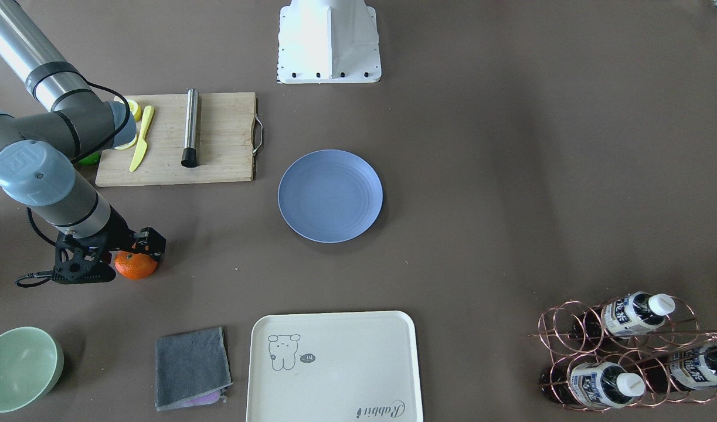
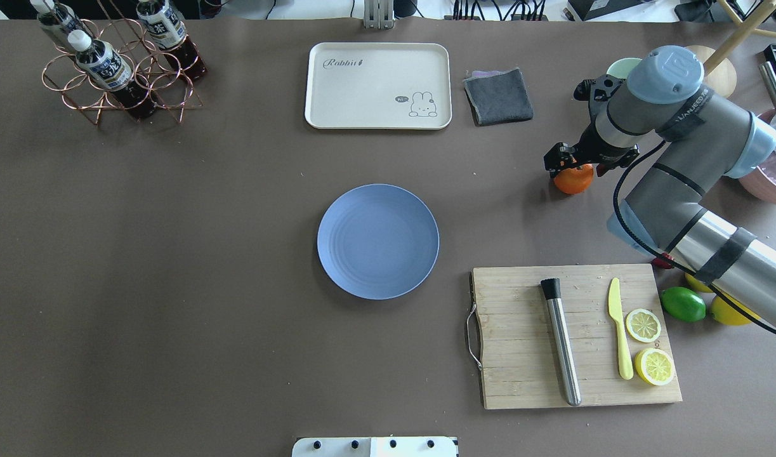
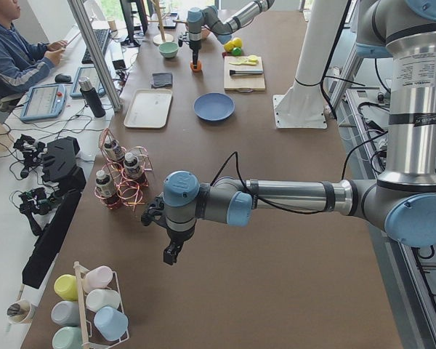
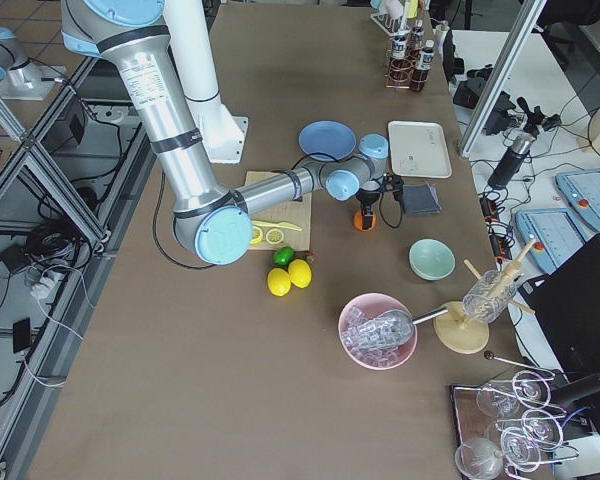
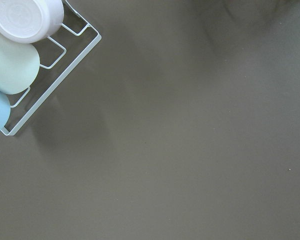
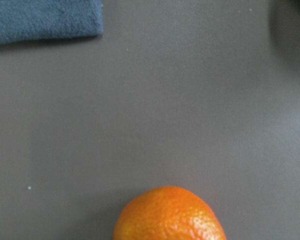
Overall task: Pick orange to plate
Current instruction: 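Lower the right gripper over the orange and close on it, then carry the orange with the right gripper over the blue plate and lower it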
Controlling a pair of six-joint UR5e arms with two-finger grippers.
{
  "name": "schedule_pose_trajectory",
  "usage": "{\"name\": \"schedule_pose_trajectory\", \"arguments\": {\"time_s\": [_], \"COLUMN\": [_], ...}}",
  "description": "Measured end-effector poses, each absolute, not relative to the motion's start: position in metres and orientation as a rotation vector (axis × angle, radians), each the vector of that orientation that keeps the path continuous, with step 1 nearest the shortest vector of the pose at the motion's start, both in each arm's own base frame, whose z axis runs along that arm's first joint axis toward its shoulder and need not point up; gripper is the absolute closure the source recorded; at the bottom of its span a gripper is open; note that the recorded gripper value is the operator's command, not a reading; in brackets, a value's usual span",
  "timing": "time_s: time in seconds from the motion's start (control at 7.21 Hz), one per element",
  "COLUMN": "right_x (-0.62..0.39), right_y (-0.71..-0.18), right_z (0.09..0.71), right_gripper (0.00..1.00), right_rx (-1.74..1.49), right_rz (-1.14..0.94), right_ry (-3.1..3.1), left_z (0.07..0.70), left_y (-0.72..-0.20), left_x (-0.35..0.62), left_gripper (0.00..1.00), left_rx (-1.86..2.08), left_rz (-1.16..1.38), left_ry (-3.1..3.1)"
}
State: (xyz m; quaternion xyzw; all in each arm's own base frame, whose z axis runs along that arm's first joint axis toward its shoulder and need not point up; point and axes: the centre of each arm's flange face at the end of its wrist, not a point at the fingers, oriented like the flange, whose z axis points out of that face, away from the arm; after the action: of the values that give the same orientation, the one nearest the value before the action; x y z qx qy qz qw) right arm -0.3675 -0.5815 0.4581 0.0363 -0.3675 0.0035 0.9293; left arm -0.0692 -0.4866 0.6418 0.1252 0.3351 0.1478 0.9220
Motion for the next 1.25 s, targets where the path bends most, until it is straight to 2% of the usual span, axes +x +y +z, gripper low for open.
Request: {"name": "schedule_pose_trajectory", "arguments": {"time_s": [0.28,0.42,0.69,0.83,0.97,1.25], "right_x": [-0.374,-0.377,-0.384,-0.387,-0.389,-0.405], "right_y": [-0.582,-0.581,-0.577,-0.576,-0.575,-0.578], "right_z": [0.464,0.465,0.466,0.465,0.457,0.403], "right_gripper": [0.03,0.1,0.88,1.0,1.0,1.0], "right_rx": [0.07,0.068,0.068,0.074,0.083,0.087], "right_rz": [0.005,0.001,-0.007,-0.011,-0.015,0.035], "right_ry": [-0.739,-0.735,-0.73,-0.726,-0.732,-0.779], "left_z": [0.642,0.642,0.642,0.644,0.645,0.646], "left_y": [-0.487,-0.487,-0.486,-0.485,-0.484,-0.483], "left_x": [-0.069,-0.069,-0.068,-0.068,-0.067,-0.066], "left_gripper": [0.02,0.02,0.02,0.02,0.02,0.02], "left_rx": [0.258,0.258,0.259,0.258,0.256,0.255], "left_rz": [0.304,0.305,0.306,0.307,0.308,0.309], "left_ry": [0.688,0.688,0.688,0.688,0.689,0.689]}}
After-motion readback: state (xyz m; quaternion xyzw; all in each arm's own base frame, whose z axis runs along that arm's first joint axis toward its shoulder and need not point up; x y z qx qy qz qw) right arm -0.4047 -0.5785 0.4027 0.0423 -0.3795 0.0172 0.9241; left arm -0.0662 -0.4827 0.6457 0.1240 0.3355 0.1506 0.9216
